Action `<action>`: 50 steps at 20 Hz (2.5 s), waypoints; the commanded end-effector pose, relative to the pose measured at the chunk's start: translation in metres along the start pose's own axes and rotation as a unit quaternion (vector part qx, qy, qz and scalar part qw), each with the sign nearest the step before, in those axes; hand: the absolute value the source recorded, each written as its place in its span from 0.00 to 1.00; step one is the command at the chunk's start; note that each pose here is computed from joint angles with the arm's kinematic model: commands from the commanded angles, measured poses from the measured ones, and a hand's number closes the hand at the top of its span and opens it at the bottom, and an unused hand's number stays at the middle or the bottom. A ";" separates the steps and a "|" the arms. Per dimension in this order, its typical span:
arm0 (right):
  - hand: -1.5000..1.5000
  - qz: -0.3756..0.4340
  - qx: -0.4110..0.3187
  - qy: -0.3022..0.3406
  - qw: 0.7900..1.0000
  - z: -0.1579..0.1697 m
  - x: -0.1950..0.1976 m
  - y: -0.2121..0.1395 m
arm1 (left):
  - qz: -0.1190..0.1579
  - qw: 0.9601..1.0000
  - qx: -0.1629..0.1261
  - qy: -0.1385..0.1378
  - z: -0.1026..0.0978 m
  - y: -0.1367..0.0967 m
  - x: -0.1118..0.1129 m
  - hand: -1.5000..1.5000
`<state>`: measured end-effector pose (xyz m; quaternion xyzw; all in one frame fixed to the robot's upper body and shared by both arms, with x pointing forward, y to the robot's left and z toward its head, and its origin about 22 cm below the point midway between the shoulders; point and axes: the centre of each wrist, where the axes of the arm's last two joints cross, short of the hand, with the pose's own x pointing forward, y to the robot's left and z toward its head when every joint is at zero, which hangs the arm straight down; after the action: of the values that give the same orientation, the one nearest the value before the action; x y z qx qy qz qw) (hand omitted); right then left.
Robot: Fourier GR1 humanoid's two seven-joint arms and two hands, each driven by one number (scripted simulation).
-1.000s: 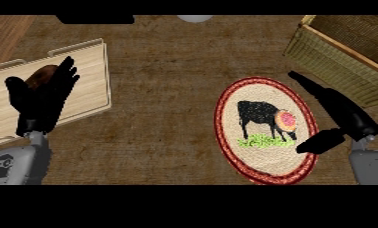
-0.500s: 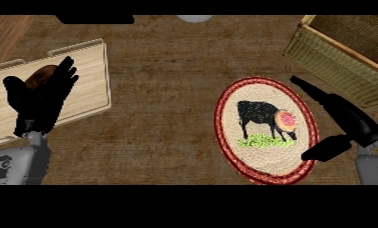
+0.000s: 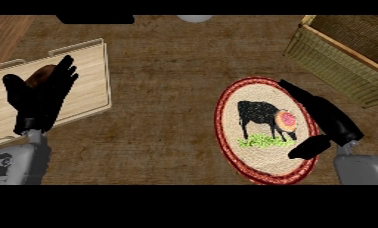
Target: Pick the cupcake from the placemat and place it in the basket
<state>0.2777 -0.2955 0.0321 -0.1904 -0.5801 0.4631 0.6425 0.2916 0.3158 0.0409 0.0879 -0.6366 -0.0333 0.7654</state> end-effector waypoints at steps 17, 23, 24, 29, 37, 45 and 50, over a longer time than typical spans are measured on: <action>1.00 0.023 -0.053 0.111 0.992 -0.072 0.108 0.048 | -0.005 1.000 -0.009 -0.008 -0.011 -0.005 0.004 0.50; 1.00 0.021 -0.117 0.204 0.972 -0.101 0.192 0.027 | -0.007 0.999 -0.030 -0.010 -0.016 -0.026 0.005 0.50; 1.00 0.020 -0.099 0.219 0.971 -0.101 0.199 0.044 | -0.014 0.999 -0.030 -0.003 -0.013 -0.013 0.008 0.50; 1.00 -0.097 -0.158 0.187 0.965 -0.102 0.249 0.037 | -0.003 1.000 -0.027 -0.005 -0.016 -0.017 0.007 0.50; 1.00 -0.143 -0.338 0.031 0.930 -0.082 0.335 0.004 | -0.005 1.000 -0.016 -0.006 -0.015 -0.016 0.009 0.50; 1.00 -0.111 -0.412 0.097 0.899 -0.092 0.373 -0.054 | -0.002 1.000 -0.011 -0.005 -0.009 0.003 -0.003 0.50; 1.00 -0.078 -0.434 0.112 0.890 -0.076 0.384 -0.112 | 0.002 1.000 0.001 0.006 -0.006 -0.006 -0.012 0.50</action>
<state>0.3471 -0.0069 0.2797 -0.4170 -0.7045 0.1060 0.5643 0.2961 0.3131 0.0356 0.0853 -0.6345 -0.0359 0.7674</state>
